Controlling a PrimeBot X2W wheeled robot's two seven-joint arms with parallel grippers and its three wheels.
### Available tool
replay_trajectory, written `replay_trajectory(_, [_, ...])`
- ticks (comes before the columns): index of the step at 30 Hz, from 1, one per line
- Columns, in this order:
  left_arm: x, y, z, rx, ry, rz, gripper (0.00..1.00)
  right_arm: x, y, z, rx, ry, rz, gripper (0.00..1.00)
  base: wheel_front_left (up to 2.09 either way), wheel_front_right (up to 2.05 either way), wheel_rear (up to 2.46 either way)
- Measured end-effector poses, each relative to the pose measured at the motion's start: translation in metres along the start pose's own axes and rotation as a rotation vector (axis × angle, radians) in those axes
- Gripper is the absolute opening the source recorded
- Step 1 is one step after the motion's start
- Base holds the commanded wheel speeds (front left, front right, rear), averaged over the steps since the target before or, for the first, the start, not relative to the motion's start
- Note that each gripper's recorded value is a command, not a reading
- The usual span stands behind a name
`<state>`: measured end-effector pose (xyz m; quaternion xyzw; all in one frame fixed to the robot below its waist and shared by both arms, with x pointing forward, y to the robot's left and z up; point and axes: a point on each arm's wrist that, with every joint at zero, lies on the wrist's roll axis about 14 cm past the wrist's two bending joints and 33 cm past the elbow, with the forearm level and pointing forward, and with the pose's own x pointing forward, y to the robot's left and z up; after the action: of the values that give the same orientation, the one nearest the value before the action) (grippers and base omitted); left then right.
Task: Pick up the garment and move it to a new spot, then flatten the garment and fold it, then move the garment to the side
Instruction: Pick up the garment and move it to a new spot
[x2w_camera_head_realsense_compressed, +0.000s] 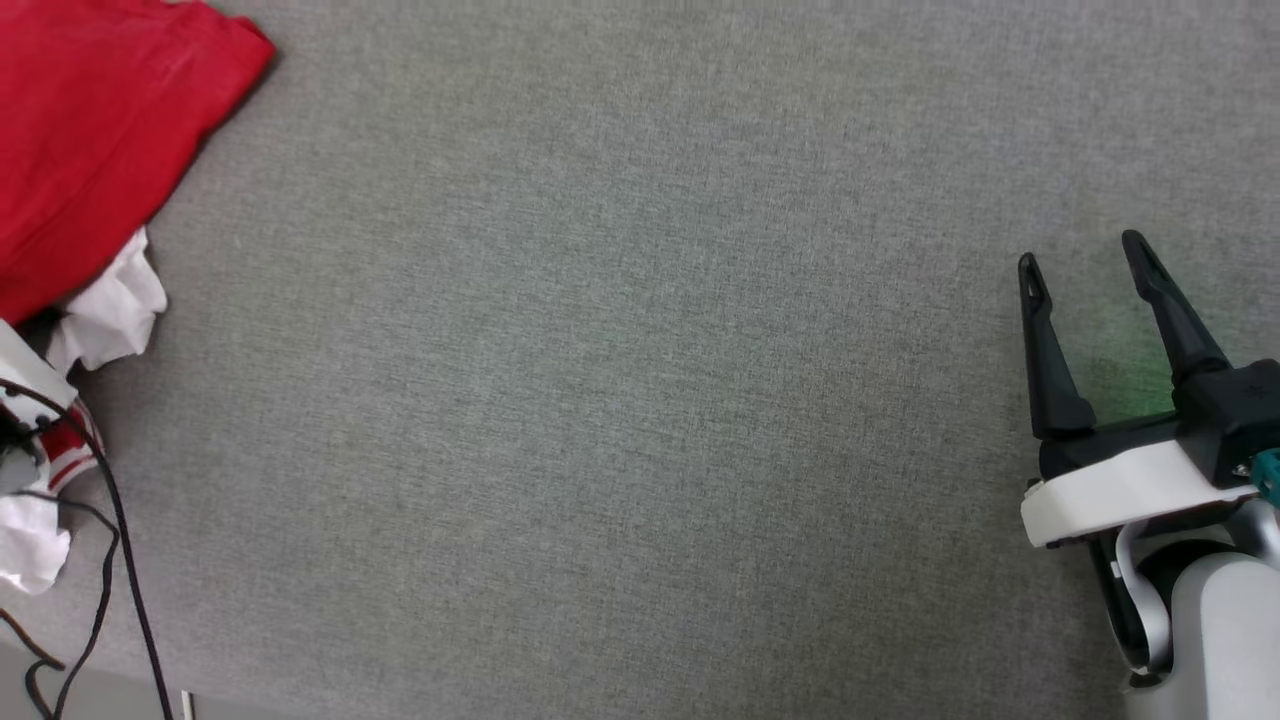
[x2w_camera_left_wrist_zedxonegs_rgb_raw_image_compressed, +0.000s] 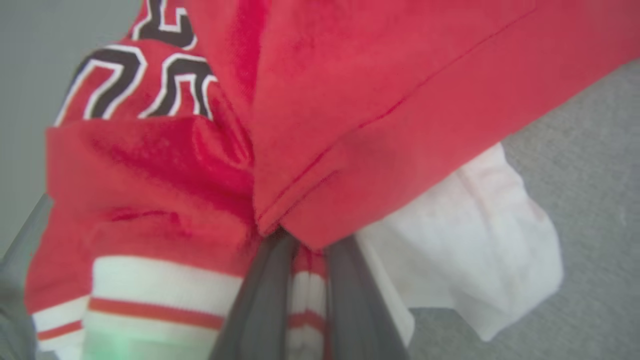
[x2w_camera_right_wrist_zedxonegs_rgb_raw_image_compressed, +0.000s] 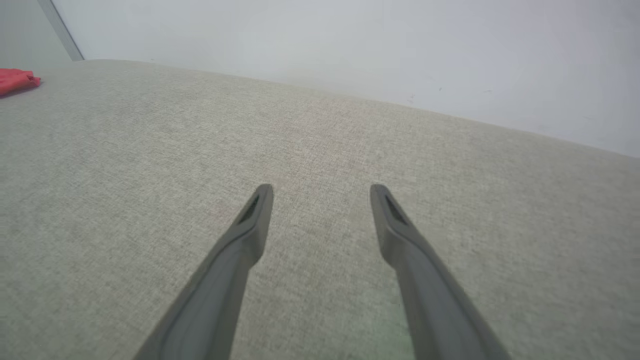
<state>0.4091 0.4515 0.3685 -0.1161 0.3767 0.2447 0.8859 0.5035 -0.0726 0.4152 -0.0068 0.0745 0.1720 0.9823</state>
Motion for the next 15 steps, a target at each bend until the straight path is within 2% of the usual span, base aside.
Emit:
replay_trajectory(8, [-0.033, -0.016, 0.071, 0.042, -0.346, -0.061, 0.0, -0.017, -0.005, 0.03, 0.017, -0.069, -0.024, 1.0, 0.0, 0.0, 0.0])
replay_trajectory(15, [-0.071, -0.057, 0.113, 0.09, -0.568, -0.183, 0.0, -0.046, -0.02, 0.056, 0.027, -0.123, -0.08, 1.0, 0.0, 0.0, 0.0])
